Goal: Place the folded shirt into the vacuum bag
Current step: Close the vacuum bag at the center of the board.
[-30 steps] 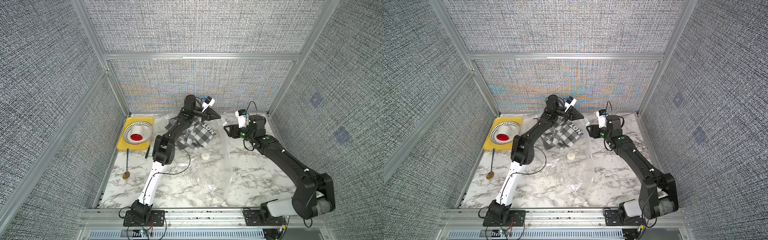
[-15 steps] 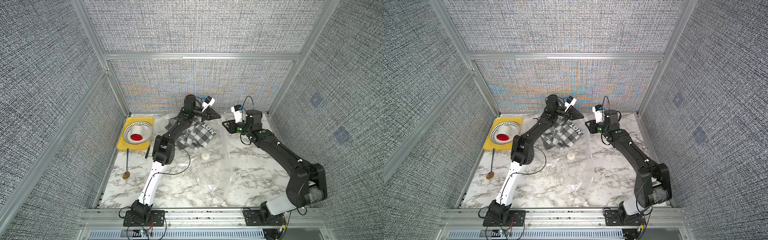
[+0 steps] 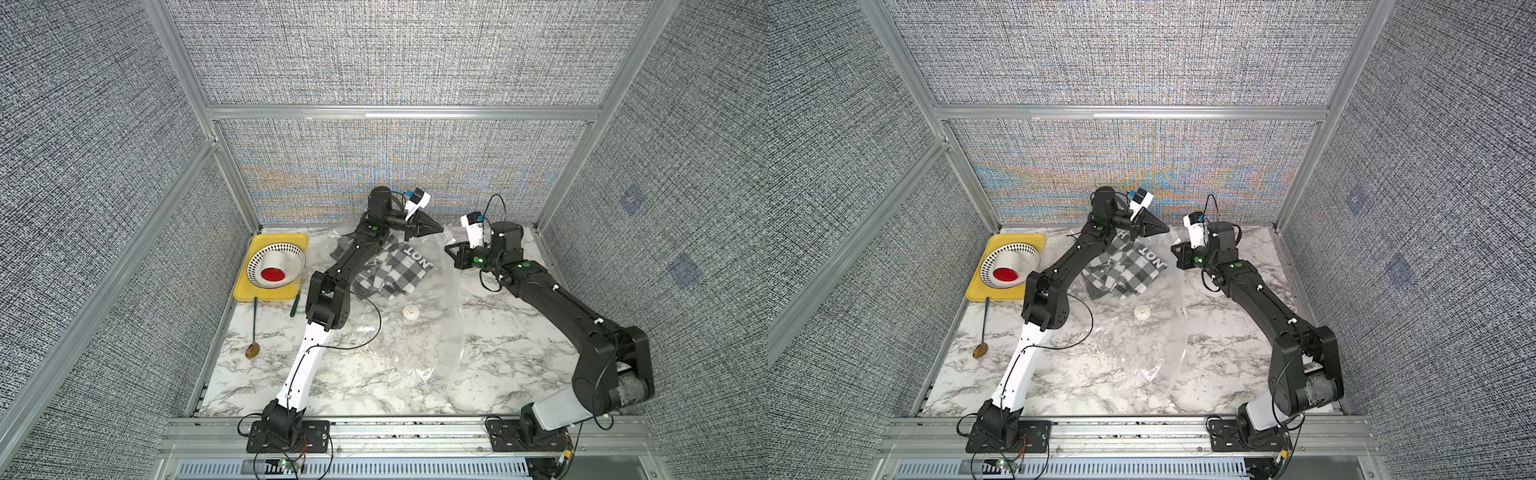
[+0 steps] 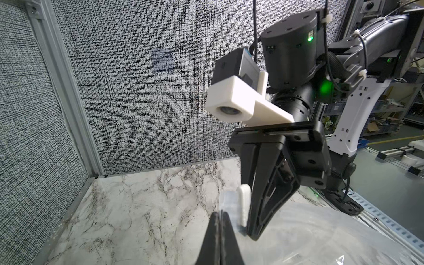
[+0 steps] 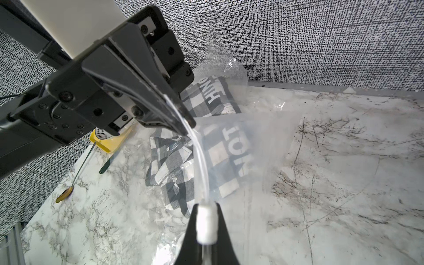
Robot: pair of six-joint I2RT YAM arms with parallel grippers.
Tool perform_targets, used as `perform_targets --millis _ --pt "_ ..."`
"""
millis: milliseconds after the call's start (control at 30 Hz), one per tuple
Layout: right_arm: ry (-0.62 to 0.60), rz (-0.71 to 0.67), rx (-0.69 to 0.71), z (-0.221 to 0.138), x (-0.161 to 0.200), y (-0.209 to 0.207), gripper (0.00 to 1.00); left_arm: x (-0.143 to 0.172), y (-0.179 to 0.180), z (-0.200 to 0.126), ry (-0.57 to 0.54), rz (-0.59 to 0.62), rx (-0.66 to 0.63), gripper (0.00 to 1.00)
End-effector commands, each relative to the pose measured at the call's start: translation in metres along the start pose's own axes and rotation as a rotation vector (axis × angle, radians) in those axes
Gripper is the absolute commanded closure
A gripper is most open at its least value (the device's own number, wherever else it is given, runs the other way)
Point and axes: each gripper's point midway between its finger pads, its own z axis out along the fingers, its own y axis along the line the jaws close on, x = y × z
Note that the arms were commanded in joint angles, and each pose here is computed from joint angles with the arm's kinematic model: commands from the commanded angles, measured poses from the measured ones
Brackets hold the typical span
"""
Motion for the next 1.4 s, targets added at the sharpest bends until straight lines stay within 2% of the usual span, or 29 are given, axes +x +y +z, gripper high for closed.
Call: perform_targets --millis 0,633,933,967,1033,1133,1167,1367 --pt "-0.009 -0.005 0.0 -0.001 0.0 0.001 0.98 -0.005 0.007 -0.001 -0.012 0.012 -0.043 1.0" --pt "-0.006 0.042 0.008 -0.004 0.026 -0.001 0.97 -0.028 0.057 -0.015 -0.105 0.018 -0.332 1.0" --pt "-0.01 0.056 0.035 -0.009 0.034 -0.005 0.96 -0.034 0.062 -0.021 -0.138 0.014 -0.363 1.0" --pt "-0.014 0.055 0.04 -0.01 0.033 -0.005 0.92 -0.033 0.062 -0.02 -0.138 0.012 -0.358 1.0" --pt "-0.027 0.051 0.046 -0.012 0.027 -0.005 0.66 -0.034 0.054 -0.017 -0.139 0.016 -0.313 1.0" --pt "-0.059 0.04 0.053 -0.013 0.009 -0.004 0.47 -0.037 0.039 -0.011 -0.151 0.014 -0.235 1.0" --pt "-0.071 0.037 0.054 -0.013 0.002 -0.004 0.43 -0.037 0.036 -0.011 -0.153 0.017 -0.22 1.0" --pt "-0.137 0.031 0.106 -0.014 -0.039 -0.01 0.27 -0.033 0.03 -0.007 -0.14 0.009 -0.2 1.0"
